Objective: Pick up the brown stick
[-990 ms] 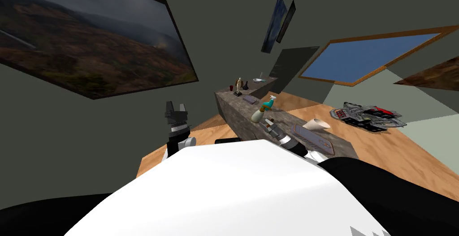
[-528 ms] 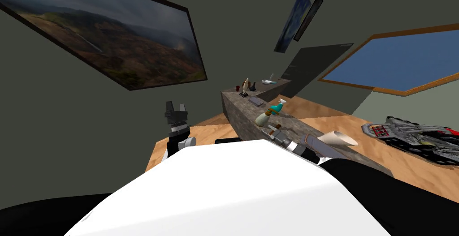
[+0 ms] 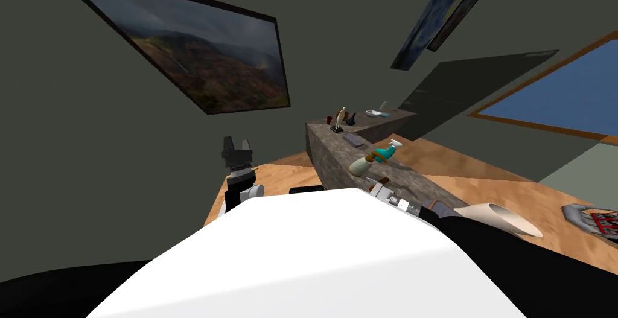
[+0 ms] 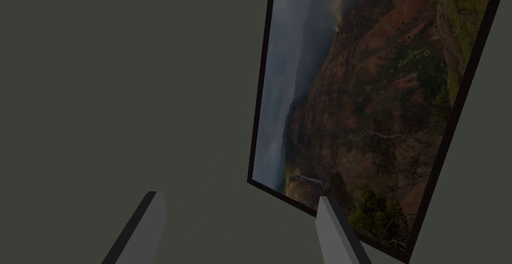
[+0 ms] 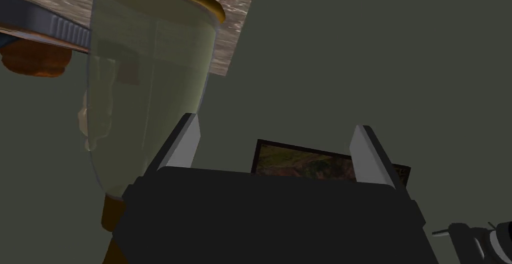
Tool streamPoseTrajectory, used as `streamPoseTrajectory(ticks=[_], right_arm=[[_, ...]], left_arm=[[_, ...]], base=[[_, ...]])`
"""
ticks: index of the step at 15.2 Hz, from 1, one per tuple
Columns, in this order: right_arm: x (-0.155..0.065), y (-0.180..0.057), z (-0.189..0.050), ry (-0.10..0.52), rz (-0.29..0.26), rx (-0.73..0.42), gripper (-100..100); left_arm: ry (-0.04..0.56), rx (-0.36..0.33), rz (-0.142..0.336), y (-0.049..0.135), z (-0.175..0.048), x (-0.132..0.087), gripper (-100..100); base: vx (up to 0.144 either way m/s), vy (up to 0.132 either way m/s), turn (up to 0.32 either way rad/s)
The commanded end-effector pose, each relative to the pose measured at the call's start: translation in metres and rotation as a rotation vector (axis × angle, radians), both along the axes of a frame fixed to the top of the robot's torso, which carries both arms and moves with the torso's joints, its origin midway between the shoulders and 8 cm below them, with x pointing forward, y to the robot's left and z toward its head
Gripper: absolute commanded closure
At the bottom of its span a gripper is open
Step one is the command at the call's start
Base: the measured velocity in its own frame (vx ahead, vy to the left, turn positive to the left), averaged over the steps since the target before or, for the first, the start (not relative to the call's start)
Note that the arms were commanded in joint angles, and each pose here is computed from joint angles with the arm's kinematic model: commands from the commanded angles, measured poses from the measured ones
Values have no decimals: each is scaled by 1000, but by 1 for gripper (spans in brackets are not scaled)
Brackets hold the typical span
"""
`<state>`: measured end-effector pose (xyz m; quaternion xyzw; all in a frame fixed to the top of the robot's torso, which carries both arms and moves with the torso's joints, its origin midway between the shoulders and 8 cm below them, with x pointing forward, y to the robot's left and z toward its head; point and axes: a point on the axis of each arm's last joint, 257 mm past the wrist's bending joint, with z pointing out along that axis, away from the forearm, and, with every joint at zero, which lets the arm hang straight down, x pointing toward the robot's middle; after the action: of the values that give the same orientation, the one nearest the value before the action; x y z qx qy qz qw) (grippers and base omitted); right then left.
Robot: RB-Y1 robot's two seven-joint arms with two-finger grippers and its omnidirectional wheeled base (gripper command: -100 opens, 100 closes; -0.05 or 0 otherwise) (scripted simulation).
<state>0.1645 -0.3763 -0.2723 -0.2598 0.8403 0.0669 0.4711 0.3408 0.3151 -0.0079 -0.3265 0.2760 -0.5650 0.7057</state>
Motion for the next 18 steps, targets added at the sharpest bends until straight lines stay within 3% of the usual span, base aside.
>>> streamPoseTrajectory(ticks=[1,8,9,10,11,13,14,15,18], right_arm=[[-22,-12,-12,64,47,-87,-100],[-86,-46,-41,236,190,-301,-100],[-103,-55,-45,281,225,-343,-100],[-105,-56,-46,286,236,-356,-100],[-122,-65,-49,329,270,-394,-100],[-124,-67,-51,335,282,-407,-100],[-141,-76,-54,378,322,-448,-100],[-142,-77,-54,381,328,-454,-100],[-175,-95,-58,463,410,-526,-100]], left_arm=[[0,0,0,0,0,0,0],[0,0,0,0,0,0,0],[0,0,0,0,0,0,0],[0,0,0,0,0,0,0],[0,0,0,0,0,0,0],[0,0,0,0,0,0,0],[0,0,0,0,0,0,0],[0,0,0,0,0,0,0],[0,0,0,0,0,0,0]], base=[[-33,-47,322],[-27,-39,357],[-28,-40,321],[-28,-39,300],[-29,-30,395],[-22,-25,186],[-18,-18,167],[-19,-19,240],[-26,-26,351]])
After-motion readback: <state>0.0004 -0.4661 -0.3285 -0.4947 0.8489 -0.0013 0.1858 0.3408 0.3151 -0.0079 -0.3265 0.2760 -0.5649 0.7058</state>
